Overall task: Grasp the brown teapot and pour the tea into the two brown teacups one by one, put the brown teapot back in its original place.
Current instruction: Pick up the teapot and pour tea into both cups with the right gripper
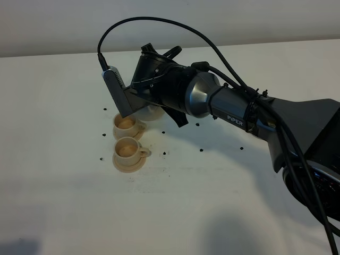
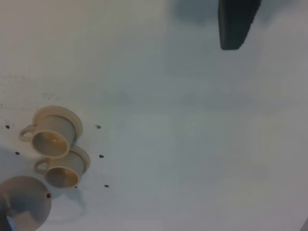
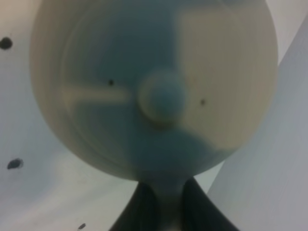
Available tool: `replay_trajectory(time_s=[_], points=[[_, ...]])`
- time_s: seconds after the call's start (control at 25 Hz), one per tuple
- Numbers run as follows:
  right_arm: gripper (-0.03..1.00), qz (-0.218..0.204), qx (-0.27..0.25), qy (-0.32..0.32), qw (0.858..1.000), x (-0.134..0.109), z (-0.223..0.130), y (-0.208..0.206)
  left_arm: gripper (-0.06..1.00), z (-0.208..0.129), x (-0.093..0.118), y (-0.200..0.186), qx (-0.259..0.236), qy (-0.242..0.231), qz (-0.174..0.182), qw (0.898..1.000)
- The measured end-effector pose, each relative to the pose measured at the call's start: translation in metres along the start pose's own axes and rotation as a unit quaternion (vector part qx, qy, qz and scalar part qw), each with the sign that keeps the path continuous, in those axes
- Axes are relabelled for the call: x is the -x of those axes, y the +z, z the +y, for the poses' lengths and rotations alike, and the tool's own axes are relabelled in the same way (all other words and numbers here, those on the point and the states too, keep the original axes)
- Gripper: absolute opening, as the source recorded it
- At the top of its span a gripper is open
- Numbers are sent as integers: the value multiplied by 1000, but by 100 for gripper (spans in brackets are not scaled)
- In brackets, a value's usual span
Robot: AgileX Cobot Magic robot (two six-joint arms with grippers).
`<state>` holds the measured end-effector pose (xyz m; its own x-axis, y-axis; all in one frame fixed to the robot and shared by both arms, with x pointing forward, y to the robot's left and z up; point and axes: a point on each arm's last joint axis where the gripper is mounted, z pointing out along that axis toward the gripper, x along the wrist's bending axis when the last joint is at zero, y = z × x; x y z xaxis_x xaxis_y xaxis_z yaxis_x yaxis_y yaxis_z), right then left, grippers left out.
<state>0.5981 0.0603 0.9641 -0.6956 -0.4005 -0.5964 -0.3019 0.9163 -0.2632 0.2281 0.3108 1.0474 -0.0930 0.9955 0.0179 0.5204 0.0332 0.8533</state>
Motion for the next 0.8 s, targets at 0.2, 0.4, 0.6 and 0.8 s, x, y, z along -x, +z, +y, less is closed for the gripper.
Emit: replay_trajectory(time_s=[0.2, 0.4, 0.6, 0.8], points=[[13, -13, 4, -4, 1000, 2, 1, 0, 61, 0, 0, 0, 0, 0, 0, 1000], [13, -23, 6, -8, 1000, 4, 1, 0, 61, 0, 0, 0, 0, 0, 0, 1000], [13, -38, 9, -16, 999, 7, 2, 0, 61, 0, 0, 0, 0, 0, 0, 1000], [13, -53, 12, -23, 998, 9, 3, 0, 61, 0, 0, 0, 0, 0, 0, 1000]])
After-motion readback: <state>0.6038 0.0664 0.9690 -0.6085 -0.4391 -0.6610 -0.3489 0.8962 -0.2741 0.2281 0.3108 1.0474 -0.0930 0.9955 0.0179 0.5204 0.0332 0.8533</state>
